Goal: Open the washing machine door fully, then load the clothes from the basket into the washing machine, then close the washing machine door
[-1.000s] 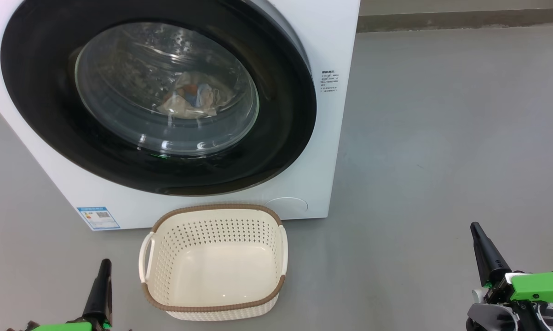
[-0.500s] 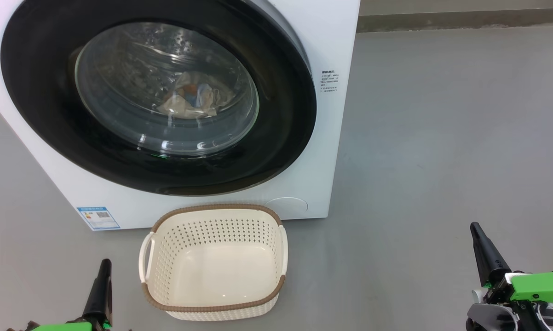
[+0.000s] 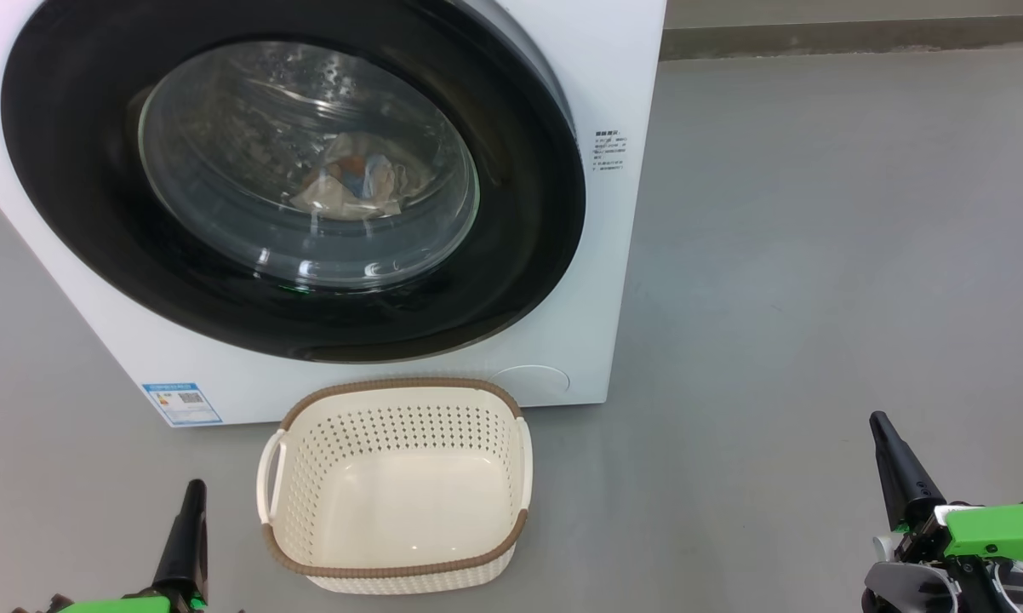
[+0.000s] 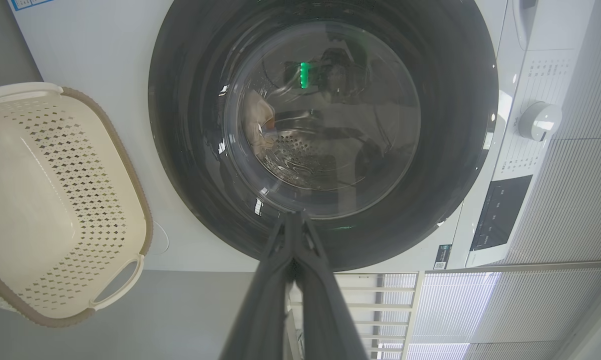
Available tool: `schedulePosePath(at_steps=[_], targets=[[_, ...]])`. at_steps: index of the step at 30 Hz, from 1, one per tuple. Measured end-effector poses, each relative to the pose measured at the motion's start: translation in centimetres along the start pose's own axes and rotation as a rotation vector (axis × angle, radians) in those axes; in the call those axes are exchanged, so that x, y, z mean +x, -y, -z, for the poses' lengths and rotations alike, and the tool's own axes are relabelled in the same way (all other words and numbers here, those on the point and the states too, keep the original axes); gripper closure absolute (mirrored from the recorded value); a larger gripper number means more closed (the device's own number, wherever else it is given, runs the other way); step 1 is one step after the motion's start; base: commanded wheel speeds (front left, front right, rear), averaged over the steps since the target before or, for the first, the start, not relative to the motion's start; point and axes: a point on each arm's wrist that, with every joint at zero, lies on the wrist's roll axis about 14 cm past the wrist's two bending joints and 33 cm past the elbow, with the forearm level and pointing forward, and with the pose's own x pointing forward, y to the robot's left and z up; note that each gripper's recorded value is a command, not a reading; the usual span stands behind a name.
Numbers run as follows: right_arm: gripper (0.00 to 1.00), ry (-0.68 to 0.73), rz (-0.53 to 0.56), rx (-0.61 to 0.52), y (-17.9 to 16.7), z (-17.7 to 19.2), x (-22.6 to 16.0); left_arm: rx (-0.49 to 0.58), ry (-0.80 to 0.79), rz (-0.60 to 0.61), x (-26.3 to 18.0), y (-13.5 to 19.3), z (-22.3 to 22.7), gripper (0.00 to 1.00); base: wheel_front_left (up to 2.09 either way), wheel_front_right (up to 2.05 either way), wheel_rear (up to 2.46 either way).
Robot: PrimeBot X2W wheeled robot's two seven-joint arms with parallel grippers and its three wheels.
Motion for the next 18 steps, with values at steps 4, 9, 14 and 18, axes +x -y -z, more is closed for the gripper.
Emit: schedulePosePath(at_steps=[4, 9, 14, 18], targets=[[1.0, 0.0, 0.0, 0.0, 0.0, 0.01, 0.0, 0.0, 0.0, 0.0, 0.0, 0.0, 0.0, 1.0, 0.0, 0.0, 0.0], [1.0, 0.0, 0.0, 0.0, 0.0, 0.0, 0.0, 0.0, 0.0, 0.0, 0.0, 0.0, 0.0, 1.0, 0.0, 0.0, 0.0], [1.0, 0.0, 0.0, 0.0, 0.0, 0.0, 0.0, 0.0, 0.0, 0.0, 0.0, 0.0, 0.0, 1.0, 0.0, 0.0, 0.0], [1.0, 0.001, 0.0, 0.0, 0.0, -0.01, 0.0, 0.0, 0.0, 0.0, 0.0, 0.0, 0.0, 1.0, 0.0, 0.0, 0.0]])
